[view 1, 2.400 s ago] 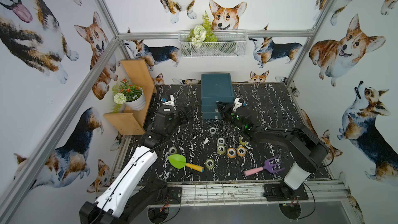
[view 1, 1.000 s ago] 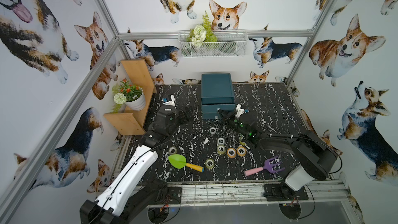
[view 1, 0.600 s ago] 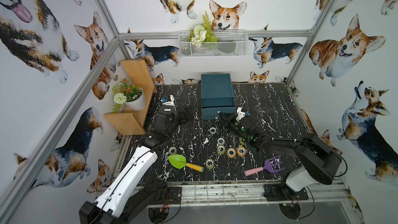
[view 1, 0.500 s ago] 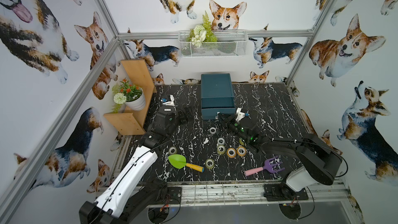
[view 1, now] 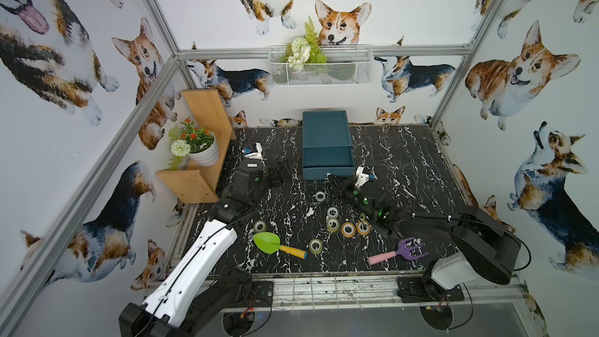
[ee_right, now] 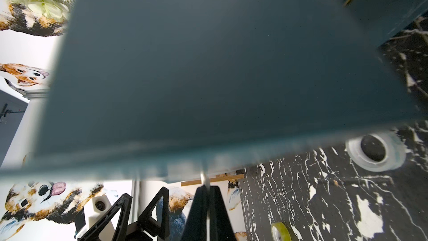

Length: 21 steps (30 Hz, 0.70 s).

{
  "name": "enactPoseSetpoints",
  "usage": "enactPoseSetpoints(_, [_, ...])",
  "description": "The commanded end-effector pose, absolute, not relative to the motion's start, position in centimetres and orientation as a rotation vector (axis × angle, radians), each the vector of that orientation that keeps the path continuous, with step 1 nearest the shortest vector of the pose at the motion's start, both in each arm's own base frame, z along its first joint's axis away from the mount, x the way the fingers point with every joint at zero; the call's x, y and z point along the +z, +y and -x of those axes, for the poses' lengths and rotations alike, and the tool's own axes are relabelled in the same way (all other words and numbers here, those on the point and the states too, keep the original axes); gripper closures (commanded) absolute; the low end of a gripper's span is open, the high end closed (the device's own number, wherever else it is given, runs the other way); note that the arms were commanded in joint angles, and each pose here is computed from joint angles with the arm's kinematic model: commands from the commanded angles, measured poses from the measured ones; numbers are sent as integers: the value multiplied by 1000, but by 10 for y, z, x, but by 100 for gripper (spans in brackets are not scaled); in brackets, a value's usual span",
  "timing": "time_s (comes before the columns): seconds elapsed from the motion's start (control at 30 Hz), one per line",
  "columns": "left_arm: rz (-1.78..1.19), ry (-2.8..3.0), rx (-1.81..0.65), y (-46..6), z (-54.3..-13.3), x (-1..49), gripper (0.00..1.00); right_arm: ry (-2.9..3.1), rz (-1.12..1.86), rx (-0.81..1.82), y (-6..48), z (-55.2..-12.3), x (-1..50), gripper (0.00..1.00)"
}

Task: Place the transparent tape into the drawer according to color
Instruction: Open the drawer in the storage box.

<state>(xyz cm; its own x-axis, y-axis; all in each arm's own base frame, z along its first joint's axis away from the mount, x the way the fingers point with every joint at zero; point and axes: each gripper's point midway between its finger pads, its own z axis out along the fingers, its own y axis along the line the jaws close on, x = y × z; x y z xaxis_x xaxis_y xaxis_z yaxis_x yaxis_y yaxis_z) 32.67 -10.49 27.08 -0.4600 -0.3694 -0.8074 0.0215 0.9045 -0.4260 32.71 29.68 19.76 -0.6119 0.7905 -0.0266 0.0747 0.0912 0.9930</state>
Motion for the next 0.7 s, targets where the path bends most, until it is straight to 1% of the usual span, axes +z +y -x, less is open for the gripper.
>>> enactPoseSetpoints(0.0, [242,1990,-465,-105,-326,277,0,1787,-864,1546,292,-326,194,100])
enactPoseSetpoints(0.17, [238,1990,-462,-105,-327,277,0,1790,-859,1541,291,-325,192,100])
enactPoseSetpoints(0.2, [238,1991,-462,-105,-327,277,0,1790,-854,1547,293,-325,193,98])
enactPoseSetpoints(0.23, [237,1990,-460,-105,-327,277,0,1794,-853,1546,293,-326,192,95])
enactPoseSetpoints(0.37, [237,1988,-460,-105,-327,278,0,1798,-850,1555,295,-325,194,75])
enactPoseSetpoints(0.53, [235,1984,-459,-105,-327,279,0,1839,-835,1532,296,-320,194,54])
enactPoseSetpoints(0.67, [239,1980,-461,-104,-326,280,1,1898,-828,1499,296,-308,185,43])
